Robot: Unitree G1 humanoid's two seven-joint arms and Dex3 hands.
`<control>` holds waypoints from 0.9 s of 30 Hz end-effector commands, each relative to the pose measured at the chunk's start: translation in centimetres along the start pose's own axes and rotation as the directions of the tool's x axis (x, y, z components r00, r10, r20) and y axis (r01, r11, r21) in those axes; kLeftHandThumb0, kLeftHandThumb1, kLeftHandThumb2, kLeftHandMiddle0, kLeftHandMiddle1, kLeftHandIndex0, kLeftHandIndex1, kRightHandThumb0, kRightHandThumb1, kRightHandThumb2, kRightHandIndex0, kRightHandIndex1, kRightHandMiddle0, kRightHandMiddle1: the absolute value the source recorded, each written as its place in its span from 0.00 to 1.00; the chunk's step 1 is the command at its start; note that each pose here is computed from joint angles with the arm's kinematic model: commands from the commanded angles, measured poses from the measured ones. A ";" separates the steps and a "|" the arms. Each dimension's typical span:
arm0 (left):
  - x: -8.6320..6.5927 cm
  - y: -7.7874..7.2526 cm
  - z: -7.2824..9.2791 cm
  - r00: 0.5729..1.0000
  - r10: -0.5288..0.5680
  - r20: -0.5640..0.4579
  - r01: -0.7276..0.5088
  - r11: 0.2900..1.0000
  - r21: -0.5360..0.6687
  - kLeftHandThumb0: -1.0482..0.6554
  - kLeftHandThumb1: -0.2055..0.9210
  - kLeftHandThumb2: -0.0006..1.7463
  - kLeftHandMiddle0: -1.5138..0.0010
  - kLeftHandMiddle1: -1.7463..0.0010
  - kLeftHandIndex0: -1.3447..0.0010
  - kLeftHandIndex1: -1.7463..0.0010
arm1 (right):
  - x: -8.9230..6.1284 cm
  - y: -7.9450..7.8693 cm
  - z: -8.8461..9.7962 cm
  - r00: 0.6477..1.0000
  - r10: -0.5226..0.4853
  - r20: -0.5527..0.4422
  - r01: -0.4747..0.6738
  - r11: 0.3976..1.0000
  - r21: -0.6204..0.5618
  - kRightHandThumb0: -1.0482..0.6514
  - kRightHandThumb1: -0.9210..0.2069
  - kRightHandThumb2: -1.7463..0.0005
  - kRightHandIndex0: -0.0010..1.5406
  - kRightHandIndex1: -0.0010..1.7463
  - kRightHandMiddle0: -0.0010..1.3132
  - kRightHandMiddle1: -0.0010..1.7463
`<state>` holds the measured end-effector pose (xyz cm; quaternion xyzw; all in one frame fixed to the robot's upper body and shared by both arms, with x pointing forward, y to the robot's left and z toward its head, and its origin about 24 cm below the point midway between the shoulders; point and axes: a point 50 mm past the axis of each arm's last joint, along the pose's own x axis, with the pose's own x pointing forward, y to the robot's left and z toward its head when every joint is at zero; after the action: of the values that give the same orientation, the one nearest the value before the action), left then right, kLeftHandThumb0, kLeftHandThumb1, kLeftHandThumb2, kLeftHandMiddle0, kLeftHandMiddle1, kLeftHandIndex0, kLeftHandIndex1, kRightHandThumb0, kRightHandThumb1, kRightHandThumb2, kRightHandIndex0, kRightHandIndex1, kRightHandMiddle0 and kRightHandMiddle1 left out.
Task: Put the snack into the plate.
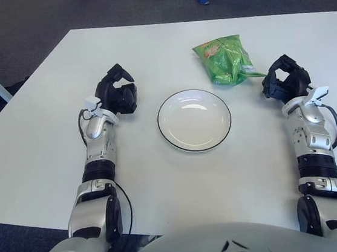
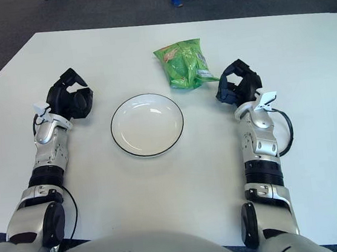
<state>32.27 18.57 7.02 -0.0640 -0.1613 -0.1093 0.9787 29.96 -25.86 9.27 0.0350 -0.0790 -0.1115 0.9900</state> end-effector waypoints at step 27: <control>-3.2 -0.3 -3.5 0.986 0.085 -0.142 -0.097 0.992 -0.080 0.31 0.37 0.83 0.10 0.00 0.48 0.00 | 3.2 -0.1 6.6 0.993 0.046 0.113 -0.025 0.983 -0.182 0.34 0.52 0.26 0.81 1.00 0.46 1.00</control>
<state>32.25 18.72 6.96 -0.0666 -0.1564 -0.0997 0.9804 31.72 -27.04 15.17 -0.0486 -0.1170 -0.1041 0.9865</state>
